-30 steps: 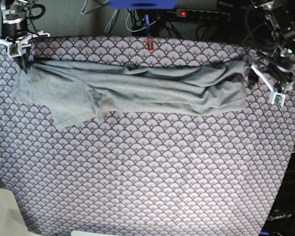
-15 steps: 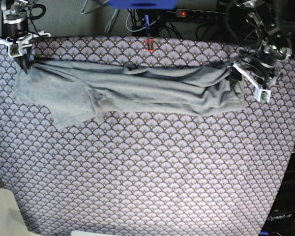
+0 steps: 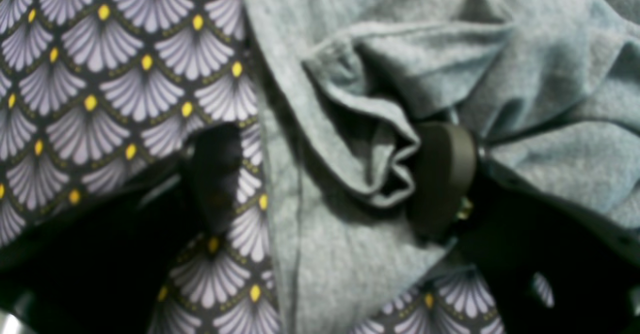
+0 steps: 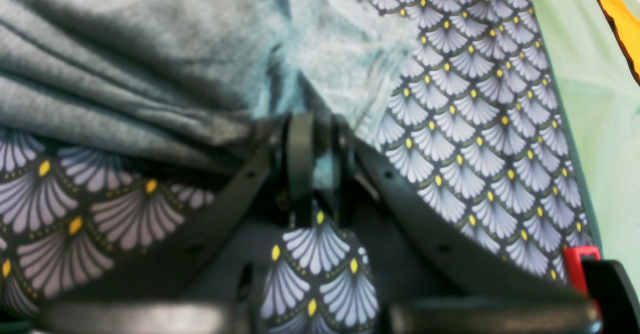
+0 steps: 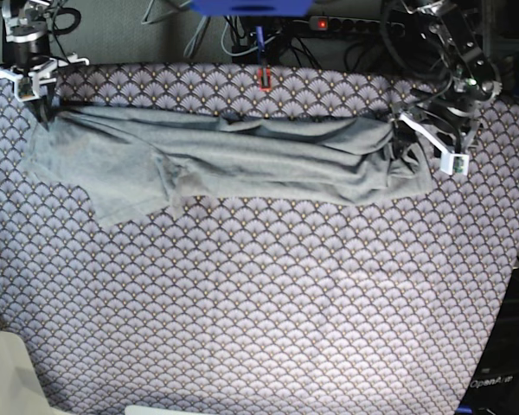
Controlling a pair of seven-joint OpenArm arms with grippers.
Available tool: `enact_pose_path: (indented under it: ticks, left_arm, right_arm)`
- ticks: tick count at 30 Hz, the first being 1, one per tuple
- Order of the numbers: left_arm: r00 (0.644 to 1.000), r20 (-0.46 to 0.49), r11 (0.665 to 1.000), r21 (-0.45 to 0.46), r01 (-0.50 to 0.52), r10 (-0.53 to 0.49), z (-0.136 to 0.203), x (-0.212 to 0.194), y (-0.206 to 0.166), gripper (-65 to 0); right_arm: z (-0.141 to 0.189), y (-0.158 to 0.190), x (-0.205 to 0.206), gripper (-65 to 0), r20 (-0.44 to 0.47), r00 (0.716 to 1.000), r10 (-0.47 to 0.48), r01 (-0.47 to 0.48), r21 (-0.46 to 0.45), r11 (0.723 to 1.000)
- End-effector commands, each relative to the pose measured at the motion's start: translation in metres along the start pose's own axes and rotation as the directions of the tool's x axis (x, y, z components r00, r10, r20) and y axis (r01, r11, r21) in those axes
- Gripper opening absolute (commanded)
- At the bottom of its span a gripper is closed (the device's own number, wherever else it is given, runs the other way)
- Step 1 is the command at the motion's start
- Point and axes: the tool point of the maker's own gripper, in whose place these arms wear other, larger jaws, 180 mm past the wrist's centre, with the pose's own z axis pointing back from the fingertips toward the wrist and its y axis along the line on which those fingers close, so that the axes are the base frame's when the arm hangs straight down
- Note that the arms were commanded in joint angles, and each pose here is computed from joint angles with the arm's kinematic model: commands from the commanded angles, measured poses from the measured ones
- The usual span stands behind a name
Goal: Fold the T-shirt properly
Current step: 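Regrasp the folded edge with the left gripper and tug it outward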
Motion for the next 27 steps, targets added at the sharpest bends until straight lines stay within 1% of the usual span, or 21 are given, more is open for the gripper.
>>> enact_pose_path:
  ticks: [1,3,6,8,10,11,13,16,18,23,27]
  left_arm:
    - [0.998,-0.057,1.0,-0.007,0.004,-0.005,-0.001,-0.012,-0.003,-17.1]
    - [0.999,-0.054,1.0,-0.006,0.006,-0.006,-0.001,-0.01,-0.002,-23.8]
    - [0.999,-0.032,1.0,-0.001,0.016,-0.016,-0.005,0.003,0.0,-41.2]
    - [0.999,-0.032,1.0,0.007,0.004,-0.004,-0.005,0.003,0.004,-52.9]
    - [0.999,-0.027,1.0,0.018,-0.018,0.019,-0.007,0.004,0.01,-61.6]
    - [0.999,-0.017,0.999,0.025,-0.027,0.028,-0.01,0.01,0.014,-64.8]
    - [0.999,-0.03,0.998,0.05,-0.031,0.032,-0.012,0.011,0.028,-65.0]
    - [0.998,-0.054,0.997,0.067,-0.041,0.045,-0.021,0.01,0.039,-65.0]
    - [0.998,-0.056,0.995,0.093,-0.037,0.042,-0.021,0.014,0.051,-65.0]
    - [1.0,-0.021,0.994,0.104,-0.015,0.017,-0.021,0.037,0.06,-65.0]
    - [1.0,0.013,0.995,0.1,-0.017,0.016,-0.026,0.055,0.059,-65.0]
  right_arm:
    - [0.001,-0.01,0.011,-56.9,0.047,0.999,0.016,-0.015,-0.023,1.0]
    - [-0.001,-0.01,0.014,-56.9,0.054,0.998,0.015,-0.014,-0.025,1.0]
    - [-0.003,-0.013,0.015,-56.9,0.059,0.998,0.014,-0.012,-0.034,0.999]
    - [-0.004,-0.013,0.017,-56.9,0.064,0.998,0.014,-0.012,-0.036,0.999]
    - [-0.004,-0.013,0.017,-56.9,0.064,0.998,0.014,-0.012,-0.036,0.999]
    - [-0.004,-0.013,0.016,-56.9,0.061,0.998,0.014,-0.012,-0.037,0.999]
    - [-0.004,-0.013,0.016,-56.9,0.06,0.998,0.014,-0.012,-0.037,0.999]
    - [-0.004,-0.013,0.016,-56.9,0.058,0.998,0.014,-0.012,-0.037,0.999]
    - [-0.004,-0.014,0.016,-56.9,0.059,0.998,0.015,-0.013,-0.037,0.999]
    - [-0.004,-0.014,0.016,-56.9,0.057,0.998,0.015,-0.013,-0.037,0.999]
    - [-0.004,-0.014,0.016,-56.9,0.057,0.998,0.015,-0.013,-0.037,0.999]
